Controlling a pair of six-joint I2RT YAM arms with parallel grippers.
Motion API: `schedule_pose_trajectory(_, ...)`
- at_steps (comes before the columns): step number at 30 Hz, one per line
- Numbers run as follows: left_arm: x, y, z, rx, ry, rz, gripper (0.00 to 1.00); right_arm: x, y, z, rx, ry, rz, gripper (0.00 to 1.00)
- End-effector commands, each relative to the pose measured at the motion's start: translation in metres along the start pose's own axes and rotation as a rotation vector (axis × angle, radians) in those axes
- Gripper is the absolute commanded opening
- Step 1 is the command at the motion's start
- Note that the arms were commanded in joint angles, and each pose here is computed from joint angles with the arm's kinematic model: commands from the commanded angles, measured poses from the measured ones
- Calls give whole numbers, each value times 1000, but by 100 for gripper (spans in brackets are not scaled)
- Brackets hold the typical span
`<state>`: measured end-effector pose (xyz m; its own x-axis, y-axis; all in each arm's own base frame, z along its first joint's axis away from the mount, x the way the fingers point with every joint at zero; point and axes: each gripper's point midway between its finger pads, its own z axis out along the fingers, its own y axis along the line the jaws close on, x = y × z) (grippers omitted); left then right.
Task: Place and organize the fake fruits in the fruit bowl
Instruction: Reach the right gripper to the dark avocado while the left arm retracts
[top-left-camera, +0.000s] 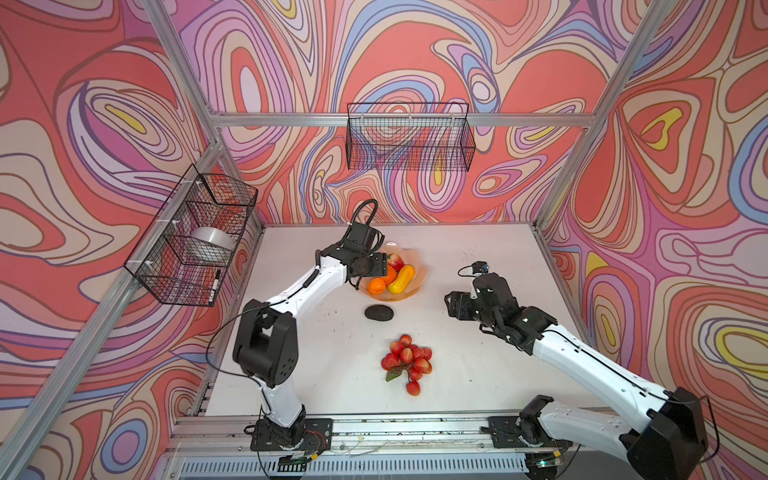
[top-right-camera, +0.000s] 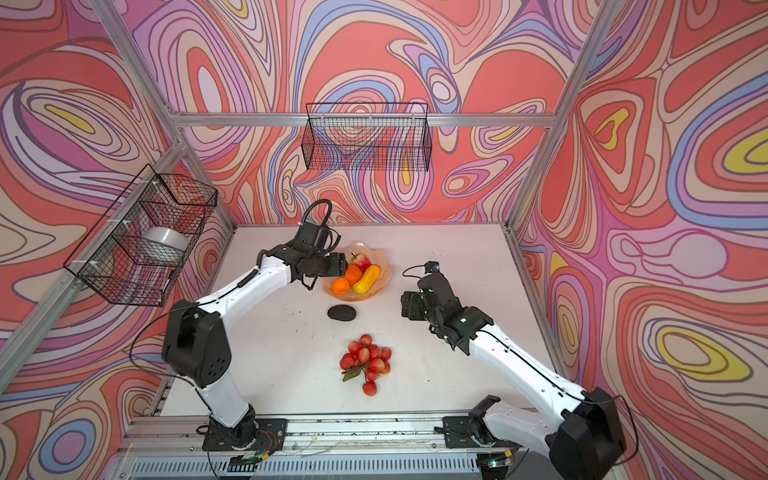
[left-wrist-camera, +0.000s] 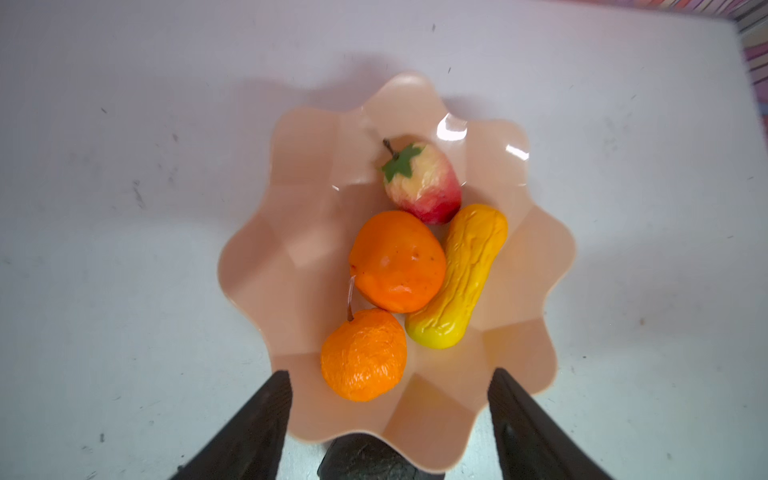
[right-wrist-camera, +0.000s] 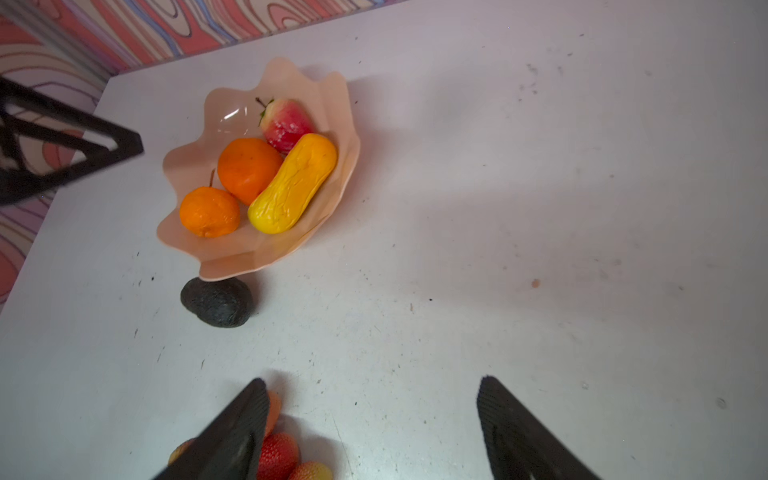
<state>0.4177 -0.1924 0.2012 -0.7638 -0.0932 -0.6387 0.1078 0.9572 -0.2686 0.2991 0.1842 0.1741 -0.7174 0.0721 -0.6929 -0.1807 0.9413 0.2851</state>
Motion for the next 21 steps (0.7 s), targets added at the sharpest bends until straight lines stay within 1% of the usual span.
schedule_pose_trajectory(1,-26,11,-68,-4,-216,-16,81,1,56,10,-164,8,-138,82)
schedule_pose_trajectory(3,-15,23,-102,-2,-297,-38,84,13,77,23,-200,39,-196,83)
schedule_pose_trajectory(5,2,34,-129,11,-354,-53,85,23,93,37,-250,65,-226,83)
schedule_pose_trajectory(9,41,62,-171,-7,-434,-112,90,39,113,65,-294,112,-286,83)
schedule_pose_trajectory(12,69,83,-184,-40,-442,-162,93,46,124,86,-301,152,-327,83)
schedule_pose_trajectory(15,88,96,-191,-65,-436,-194,94,54,130,107,-289,184,-340,82)
schedule_pose_trajectory(18,94,101,-199,-78,-440,-212,94,51,129,120,-248,174,-337,82)
schedule_pose_trajectory(19,94,101,-201,-76,-442,-214,94,58,126,131,-232,191,-339,82)
schedule_pose_trajectory(21,93,100,-203,-73,-440,-211,94,59,127,140,-223,192,-340,82)
